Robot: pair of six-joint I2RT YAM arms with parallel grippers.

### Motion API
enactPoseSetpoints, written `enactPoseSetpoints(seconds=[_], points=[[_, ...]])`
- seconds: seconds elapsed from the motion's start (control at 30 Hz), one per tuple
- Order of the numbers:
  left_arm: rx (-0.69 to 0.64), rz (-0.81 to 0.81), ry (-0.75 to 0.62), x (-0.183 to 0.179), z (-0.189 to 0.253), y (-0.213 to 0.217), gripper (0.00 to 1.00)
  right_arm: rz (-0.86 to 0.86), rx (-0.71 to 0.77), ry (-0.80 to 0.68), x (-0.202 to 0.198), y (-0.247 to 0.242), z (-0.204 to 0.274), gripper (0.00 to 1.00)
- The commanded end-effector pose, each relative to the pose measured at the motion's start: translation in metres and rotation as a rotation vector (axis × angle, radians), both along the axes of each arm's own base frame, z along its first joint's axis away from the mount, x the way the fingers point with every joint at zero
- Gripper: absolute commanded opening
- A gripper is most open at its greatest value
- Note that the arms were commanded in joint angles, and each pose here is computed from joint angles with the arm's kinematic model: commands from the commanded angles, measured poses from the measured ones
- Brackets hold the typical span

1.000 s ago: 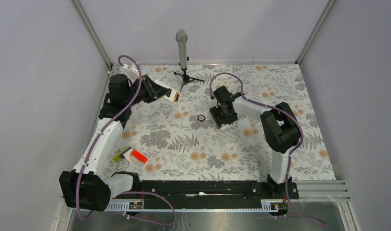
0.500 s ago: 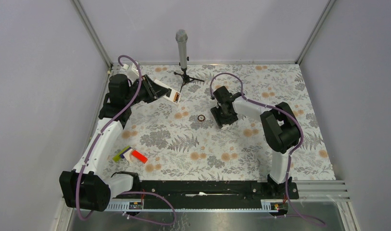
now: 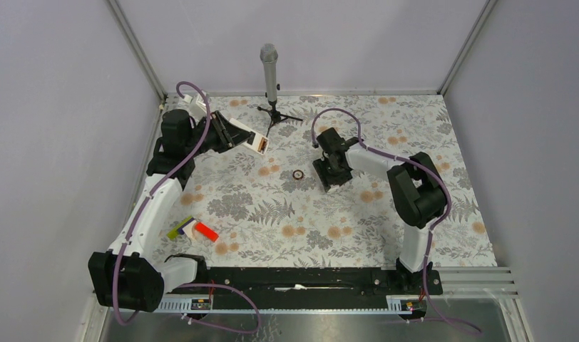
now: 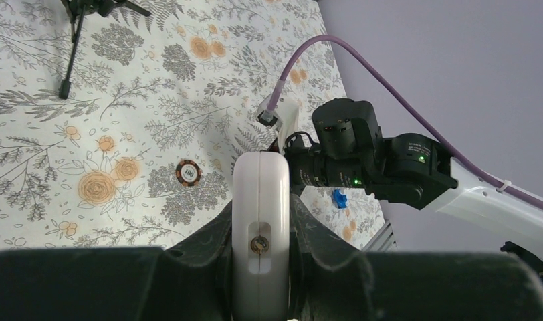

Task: Load the batteries into the remote control

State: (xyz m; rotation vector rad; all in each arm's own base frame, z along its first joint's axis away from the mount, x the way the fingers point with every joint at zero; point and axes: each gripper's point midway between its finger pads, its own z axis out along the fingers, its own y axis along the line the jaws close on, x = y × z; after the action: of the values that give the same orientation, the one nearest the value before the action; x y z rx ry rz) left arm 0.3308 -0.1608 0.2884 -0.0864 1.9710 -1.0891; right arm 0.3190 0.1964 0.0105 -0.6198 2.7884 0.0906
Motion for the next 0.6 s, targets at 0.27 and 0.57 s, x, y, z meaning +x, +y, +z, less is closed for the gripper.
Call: enactPoseSetpoints(seconds=[0.27,0.57], points=[[-0.042,-0.204,0.13,0.007,-0.037,-0.05,0.0,0.125,0.31,-0.195,-0.02,0.042,0.124,0.45],[-0.075,-0.4,0.25,0.003,-0.054,-0.111,0.0,0.322,0.401,-0.314,-0.047,0.062,0.189,0.46]])
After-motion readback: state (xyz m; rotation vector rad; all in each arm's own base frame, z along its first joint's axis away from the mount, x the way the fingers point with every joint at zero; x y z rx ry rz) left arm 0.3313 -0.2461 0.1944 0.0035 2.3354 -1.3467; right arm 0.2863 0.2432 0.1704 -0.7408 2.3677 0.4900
